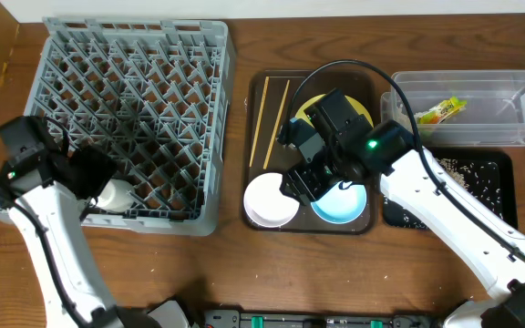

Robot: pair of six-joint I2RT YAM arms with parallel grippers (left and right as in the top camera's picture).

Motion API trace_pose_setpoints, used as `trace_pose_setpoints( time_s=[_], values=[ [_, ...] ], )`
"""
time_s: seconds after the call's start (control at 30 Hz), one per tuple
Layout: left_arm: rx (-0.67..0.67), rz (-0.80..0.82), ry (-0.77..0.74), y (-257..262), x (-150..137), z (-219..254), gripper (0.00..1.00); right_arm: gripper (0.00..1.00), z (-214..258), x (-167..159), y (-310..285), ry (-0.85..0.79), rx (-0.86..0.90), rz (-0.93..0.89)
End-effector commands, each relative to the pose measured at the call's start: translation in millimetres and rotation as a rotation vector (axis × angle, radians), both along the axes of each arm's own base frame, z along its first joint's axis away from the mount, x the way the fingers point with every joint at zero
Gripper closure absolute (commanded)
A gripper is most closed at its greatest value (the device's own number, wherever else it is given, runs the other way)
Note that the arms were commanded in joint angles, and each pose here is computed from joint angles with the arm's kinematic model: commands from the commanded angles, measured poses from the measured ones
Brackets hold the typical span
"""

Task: Sort waste into correct bins and load items into the dishwasher

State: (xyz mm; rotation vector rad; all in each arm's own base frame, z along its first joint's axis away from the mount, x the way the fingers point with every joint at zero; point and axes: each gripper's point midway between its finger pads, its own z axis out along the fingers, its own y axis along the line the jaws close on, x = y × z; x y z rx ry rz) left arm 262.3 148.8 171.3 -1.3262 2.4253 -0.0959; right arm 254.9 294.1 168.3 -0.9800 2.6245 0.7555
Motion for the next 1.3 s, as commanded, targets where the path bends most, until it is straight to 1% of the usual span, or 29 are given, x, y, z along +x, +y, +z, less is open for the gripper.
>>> trace_pose_setpoints(
  time_s=[0.0, 0.07, 0.1, 0.2, 0.27, 0.33, 0.37, 0.4, 0.43, 0.6, 0.93, 1.03, 1.1, 1.27],
  values=[
    [-0.055, -0.328, -0.192, -56, 22, 41, 0.19, 0.4, 1, 15, -8, -0.027, -0.028, -0.097],
    [-0.037, -0.483, -0.255, -85, 24, 56, 0.19, 0.41, 11, 28, -17, -0.051, -0.009, -0.168],
    [-0.002, -0.599, -0.294, -107, 22, 68, 0.19, 0.41, 23, 36, -23, -0.072, 0.02, -0.211],
    [0.082, -0.818, -0.376, -151, 11, 92, 0.19, 0.4, 55, 53, -41, -0.155, 0.089, -0.283],
    [0.151, -0.885, -0.399, -167, 2, 103, 0.13, 0.38, 79, 65, -62, -0.247, 0.109, -0.342],
    [0.23, -0.915, -0.393, -172, -6, 108, 0.0, 0.35, 96, 71, -81, -0.316, 0.103, -0.397],
    [0.251, -0.931, -0.391, -175, -10, 110, 0.0, 0.29, 104, 72, -88, -0.341, 0.106, -0.419],
    [0.266, -0.946, -0.39, -179, -13, 111, 0.01, 0.16, 111, 71, -93, -0.356, 0.116, -0.428],
    [0.273, -0.961, -0.393, -182, -16, 112, 0.01, 0.01, 117, 69, -96, -0.37, 0.125, -0.436],
    [0.274, -0.993, -0.409, -190, -19, 115, 0.02, 0.01, 132, 62, -100, -0.403, 0.151, -0.438],
    [0.269, -0.994, -0.398, -190, -17, 112, 0.02, 0.01, 130, 63, -100, -0.396, 0.148, -0.44],
    [0.268, -0.994, -0.397, -190, -17, 112, 0.02, 0.01, 123, 58, -105, -0.374, 0.115, -0.439],
    [0.269, -0.994, -0.397, -190, -17, 112, 0.02, 0.01, 122, 59, -111, -0.405, 0.077, -0.438],
    [0.268, -0.994, -0.397, -190, -17, 112, 0.02, 0.01, 137, 62, -130, -0.575, 0.026, -0.432]
  ],
)
